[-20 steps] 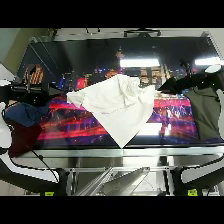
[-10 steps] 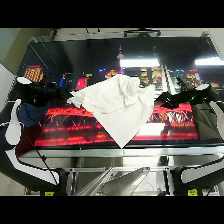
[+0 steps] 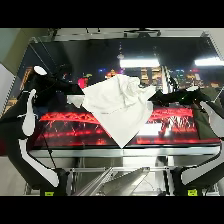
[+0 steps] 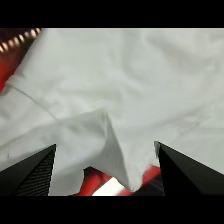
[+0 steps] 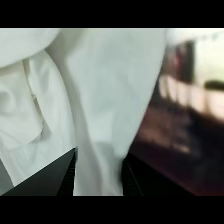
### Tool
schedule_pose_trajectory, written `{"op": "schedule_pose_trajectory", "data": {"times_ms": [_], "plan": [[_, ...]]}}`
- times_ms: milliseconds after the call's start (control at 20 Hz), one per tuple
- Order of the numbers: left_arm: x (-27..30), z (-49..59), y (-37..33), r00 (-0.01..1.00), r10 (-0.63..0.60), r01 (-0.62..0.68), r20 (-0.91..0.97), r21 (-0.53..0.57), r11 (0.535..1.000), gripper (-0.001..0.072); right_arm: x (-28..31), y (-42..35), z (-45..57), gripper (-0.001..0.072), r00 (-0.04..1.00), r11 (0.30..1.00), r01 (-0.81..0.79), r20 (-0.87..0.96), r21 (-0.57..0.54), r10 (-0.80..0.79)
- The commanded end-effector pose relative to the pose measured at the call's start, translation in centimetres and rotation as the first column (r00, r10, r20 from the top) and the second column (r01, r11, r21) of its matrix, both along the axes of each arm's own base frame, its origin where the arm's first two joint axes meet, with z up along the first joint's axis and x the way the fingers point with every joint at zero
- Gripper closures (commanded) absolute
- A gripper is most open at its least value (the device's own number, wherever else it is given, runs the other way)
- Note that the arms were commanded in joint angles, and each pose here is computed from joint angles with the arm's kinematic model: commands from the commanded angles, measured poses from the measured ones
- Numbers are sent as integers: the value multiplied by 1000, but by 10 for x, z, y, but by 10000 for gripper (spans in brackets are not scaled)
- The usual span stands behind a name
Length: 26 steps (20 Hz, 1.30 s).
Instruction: Fold the shirts.
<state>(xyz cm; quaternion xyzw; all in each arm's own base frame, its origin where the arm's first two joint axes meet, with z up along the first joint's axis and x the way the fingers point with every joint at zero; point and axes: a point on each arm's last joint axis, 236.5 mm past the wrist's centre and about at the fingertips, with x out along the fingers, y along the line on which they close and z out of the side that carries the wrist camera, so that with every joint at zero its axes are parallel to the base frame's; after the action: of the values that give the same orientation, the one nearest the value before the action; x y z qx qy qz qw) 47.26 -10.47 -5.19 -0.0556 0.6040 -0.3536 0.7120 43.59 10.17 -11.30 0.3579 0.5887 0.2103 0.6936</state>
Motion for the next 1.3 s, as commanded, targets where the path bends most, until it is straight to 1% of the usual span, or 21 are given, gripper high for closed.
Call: {"op": "schedule_pose_trajectory", "data": {"times_ms": [0, 50, 100, 150, 200, 250, 300, 350, 400, 450, 500, 550, 700, 800, 850, 900, 950, 1000, 1050, 1100, 1250], "plan": [[-6, -30, -3, 994, -73, 83, -81, 133, 988, -9, 0, 11, 2, 361, 1000, 1000, -10, 3, 24, 10], [-8, -41, 4, 991, -83, 102, -103, 201, 974, -8, -1, 12, 3, 383, 1000, 1000, -14, 2, 26, 13], [-7, -49, 16, 989, -91, 120, -112, 289, 950, -7, -3, 14, 4, 523, 1000, 999, -22, -4, 37, 22], [-4, -51, 25, 990, -93, 125, -106, 355, 927, 20, -5, 15, 5, 562, 1000, 999, -28, -8, 44, 28], [1, -49, 28, 992, -92, 120, -89, 387, 914, 115, -5, 16, 6, 564, 1000, 998, -29, -9, 50, 30], [5, -45, 26, 992, -99, 119, -72, 393, 912, 189, -5, 17, 6, 637, 999, 998, -31, -10, 51, 32], [10, -40, 25, 994, -97, 110, -52, 392, 913, 265, -6, 17, 6, 656, 999, 998, -32, -10, 51, 33], [14, -35, 23, 995, -90, 99, -39, 387, 917, 330, -6, 19, 6, 696, 999, 998, -36, -10, 50, 36], [16, -33, 23, 996, -86, 92, -32, 386, 918, 421, -6, 20, 6, 696, 999, 998, -39, -9, 50, 39], [16, -31, 23, 996, -81, 87, -32, 386, 919, 568, -6, 22, 6, 696, 999, 998, -45, -4, 50, 45], [16, -31, 23, 996, -81, 87, -33, 386, 918, 679, -5, 23, 8, 697, 999, 997, -47, 5, 54, 46], [16, -31, 22, 996, -81, 87, -33, 384, 919, 689, -3, 24, 10, 697, 999, 997, -42, 14, 64, 41], [19, -19, 7, 998, -59, 60, -15, 294, 954, 689, 14, 17, 22, 698, 998, 998, -31, 63, 50, 28], [24, -2, 14, 999, 35, -33, -6, 238, 971, 689, 43, -1, 43, 698, 992, 1000, 4, 126, 30, -8], [22, 9, 21, 995, 95, -87, -31, 196, 977, 689, 58, -14, 54, 698, 988, 1000, 26, 151, 10, -27], [17, 21, 23, 989, 128, -118, -71, 132, 984, 689, 72, -31, 62, 698, 985, 999, 47, 167, -26, -42], [7, 35, 22, 984, 128, -124, -123, 43, 991, 689, 85, -44, 68, 698, 982, 996, 60, 181, -59, -49], [-5, 48, 16, 977, 118, -131, -180, -60, 990, 689, 97, -54, 74, 698, 979, 995, 68, 196, -80, -51], [-14, 57, 11, 966, 116, -151, -230, -140, 979, 689, 108, -57, 78, 697, 978, 994, 68, 205, -83, -50], [-25, 61, 6, 954, 112, -171, -279, -197, 965, 689, 119, -59, 80, 698, 975, 994, 68, 215, -81, -49], [-71, 39, -9, 899, 98, -205, -427, -211, 956, 689, 140, -50, 70, 698, 977, 996, 54, 208, -69, -38]]}}
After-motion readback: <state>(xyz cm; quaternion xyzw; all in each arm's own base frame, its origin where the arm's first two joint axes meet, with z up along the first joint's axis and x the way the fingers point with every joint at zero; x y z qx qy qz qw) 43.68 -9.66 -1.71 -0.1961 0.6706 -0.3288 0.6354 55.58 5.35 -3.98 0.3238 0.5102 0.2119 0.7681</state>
